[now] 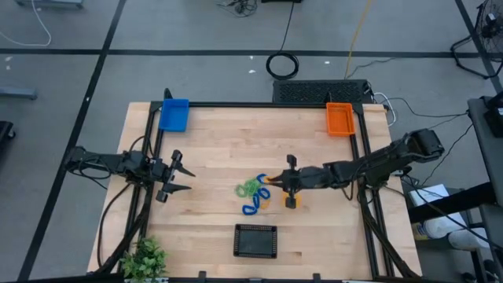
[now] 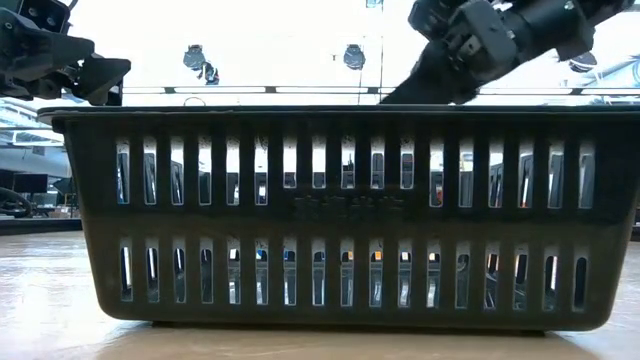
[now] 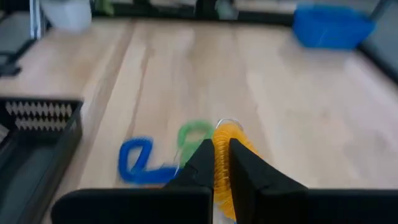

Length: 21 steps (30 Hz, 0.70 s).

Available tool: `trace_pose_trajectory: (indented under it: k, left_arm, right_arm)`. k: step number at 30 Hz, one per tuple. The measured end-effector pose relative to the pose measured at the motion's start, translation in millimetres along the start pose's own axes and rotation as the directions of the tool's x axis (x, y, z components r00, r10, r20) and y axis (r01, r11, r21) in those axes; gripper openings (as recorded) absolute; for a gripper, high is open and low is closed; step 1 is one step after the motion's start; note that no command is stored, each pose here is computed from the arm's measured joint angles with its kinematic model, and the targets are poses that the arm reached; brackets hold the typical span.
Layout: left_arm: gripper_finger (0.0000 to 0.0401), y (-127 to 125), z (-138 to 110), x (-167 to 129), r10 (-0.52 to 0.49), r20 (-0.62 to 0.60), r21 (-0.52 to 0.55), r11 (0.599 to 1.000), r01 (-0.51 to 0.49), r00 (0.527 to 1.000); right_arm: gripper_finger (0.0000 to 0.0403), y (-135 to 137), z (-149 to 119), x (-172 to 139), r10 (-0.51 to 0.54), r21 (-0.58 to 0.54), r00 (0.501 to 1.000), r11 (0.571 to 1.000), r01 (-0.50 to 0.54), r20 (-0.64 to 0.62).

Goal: Sort spring keychains into baskets
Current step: Put the orange spring keychain into the blue basket

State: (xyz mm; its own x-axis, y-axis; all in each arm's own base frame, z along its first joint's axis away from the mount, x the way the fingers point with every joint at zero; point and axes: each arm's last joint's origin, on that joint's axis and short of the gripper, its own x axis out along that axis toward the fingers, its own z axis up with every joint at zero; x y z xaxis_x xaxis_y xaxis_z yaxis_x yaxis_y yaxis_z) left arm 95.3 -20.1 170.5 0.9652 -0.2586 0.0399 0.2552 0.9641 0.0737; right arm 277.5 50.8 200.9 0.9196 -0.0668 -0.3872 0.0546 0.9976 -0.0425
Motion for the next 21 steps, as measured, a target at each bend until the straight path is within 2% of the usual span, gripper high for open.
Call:
trace_pose_trajectory:
  k: [5,9,14,17,19,21]
  left_arm:
    - [0.0212,1,14,-1,0.009,0.145,0.107,0.994,-0.024,0.989]
    - [0.0212,1,24,-3,0.013,0.243,0.182,0.982,-0.059,0.970]
    - [0.0212,1,24,-3,0.014,0.250,0.196,0.979,-0.064,0.968]
    - [0.0212,2,24,-3,0.018,0.245,0.249,0.965,-0.081,0.969]
    - [0.0212,3,24,-3,0.061,0.246,0.270,0.954,-0.129,0.967]
    - [0.0212,6,24,-3,0.162,0.242,0.242,0.945,-0.221,0.957]
  right_arm:
    - [0.0011,-20,13,1,0.077,0.033,0.975,0.996,-0.085,0.207]
    - [0.0011,-36,17,1,0.133,0.063,0.951,0.986,-0.156,0.278]
    - [0.0011,-46,18,2,0.148,0.060,0.943,0.983,-0.174,0.298]
    - [0.0011,-54,18,2,0.125,0.053,0.944,0.988,-0.148,0.305]
    - [0.0011,-60,19,2,0.103,0.045,0.943,0.991,-0.123,0.317]
    - [0.0011,-65,21,2,0.082,0.040,0.938,0.994,-0.101,0.337]
